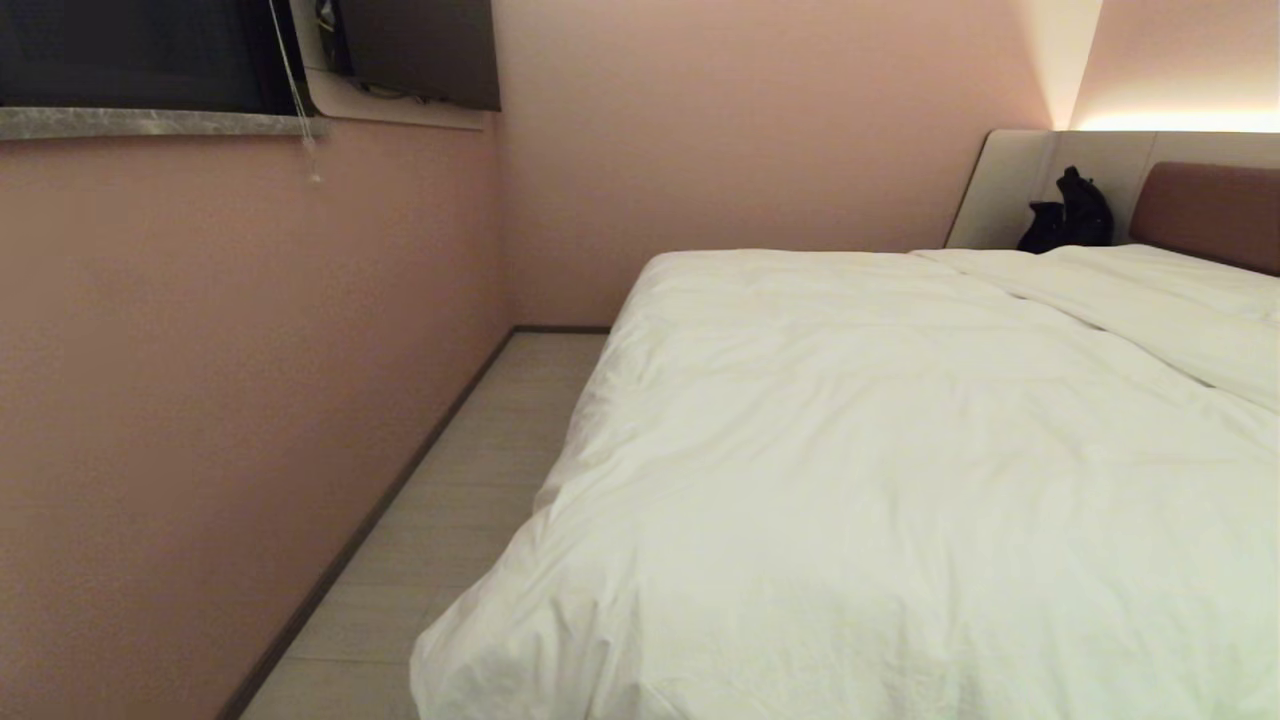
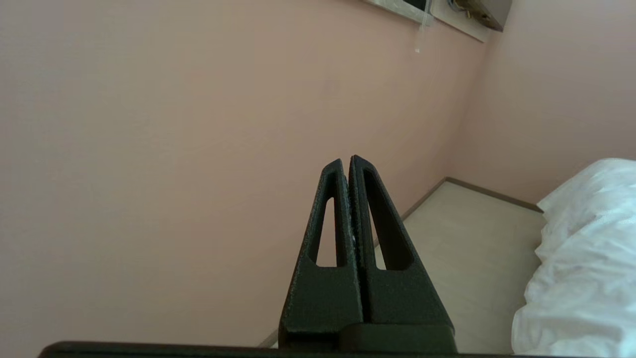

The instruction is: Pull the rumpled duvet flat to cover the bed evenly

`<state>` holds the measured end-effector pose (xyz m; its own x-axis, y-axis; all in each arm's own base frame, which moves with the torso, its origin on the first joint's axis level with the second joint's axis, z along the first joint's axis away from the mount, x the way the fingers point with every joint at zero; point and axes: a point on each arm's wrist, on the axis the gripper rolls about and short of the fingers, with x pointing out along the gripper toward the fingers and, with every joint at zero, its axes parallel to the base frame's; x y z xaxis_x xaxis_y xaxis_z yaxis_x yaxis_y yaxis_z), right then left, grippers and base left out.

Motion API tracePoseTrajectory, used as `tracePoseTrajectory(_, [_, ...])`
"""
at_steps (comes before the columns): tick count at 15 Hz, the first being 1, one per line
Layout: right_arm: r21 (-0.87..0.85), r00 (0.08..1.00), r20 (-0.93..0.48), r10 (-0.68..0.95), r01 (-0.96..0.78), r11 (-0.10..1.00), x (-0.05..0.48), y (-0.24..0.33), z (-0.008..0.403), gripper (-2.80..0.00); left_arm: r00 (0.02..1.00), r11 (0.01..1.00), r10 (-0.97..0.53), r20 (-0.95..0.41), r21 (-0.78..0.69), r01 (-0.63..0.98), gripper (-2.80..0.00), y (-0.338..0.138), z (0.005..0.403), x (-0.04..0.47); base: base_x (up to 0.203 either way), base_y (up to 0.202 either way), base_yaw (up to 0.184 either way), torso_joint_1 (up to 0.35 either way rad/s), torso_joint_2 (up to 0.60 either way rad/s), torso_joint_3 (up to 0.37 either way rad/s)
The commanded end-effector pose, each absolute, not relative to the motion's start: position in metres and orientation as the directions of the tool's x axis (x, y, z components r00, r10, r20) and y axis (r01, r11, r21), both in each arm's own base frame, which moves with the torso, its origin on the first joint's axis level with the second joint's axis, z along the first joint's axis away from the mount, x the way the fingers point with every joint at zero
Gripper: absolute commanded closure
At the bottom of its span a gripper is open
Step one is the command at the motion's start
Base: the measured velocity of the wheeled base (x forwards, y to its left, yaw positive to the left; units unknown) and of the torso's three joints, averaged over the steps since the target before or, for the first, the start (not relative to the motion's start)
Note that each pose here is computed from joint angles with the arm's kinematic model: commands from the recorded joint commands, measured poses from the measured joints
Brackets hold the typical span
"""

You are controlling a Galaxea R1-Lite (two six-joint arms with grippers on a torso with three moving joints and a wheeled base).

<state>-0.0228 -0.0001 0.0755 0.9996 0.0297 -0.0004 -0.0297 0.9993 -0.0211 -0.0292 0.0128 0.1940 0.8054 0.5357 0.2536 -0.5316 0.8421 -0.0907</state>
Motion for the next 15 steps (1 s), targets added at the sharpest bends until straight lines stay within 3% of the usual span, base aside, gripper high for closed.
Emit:
tracePoseTrajectory(1, [-0.021,1.000,0.000,0.031,-0.031,0.999,-0.023,0.000,0.075,0.00,0.797,0.838,0.541,0.268,-0.089,-0.539,0.00,0.012,0.189,-0.034,0.000,0.000,0.000,0.000,0.00,0.000])
tracePoseTrajectory(6, [-0.021,1.000,0.000,0.031,-0.031,0.999,-0.023,0.000,0.075,0.00,0.846,0.890,0.449,0.289,-0.056,-0.453,0.00,0.009,0.176,-0.036,0.000,0.000,0.000,0.000,0.00,0.000])
tracePoseTrajectory(11, [-0.021,1.000,0.000,0.031,-0.031,0.999,-0.023,0.000,0.075,0.00,0.944,0.982,0.170,0.281,0.034,-0.187,0.00,0.003,0.160,-0.046,0.000,0.000,0.000,0.000,0.00,0.000])
tracePoseTrajectory(15, [-0.021,1.000,0.000,0.031,-0.031,0.999,-0.023,0.000,0.075,0.00,0.958,0.996,0.010,0.285,0.079,-0.034,0.00,-0.001,0.155,-0.051,0.000,0.000,0.000,0.000,0.00,0.000])
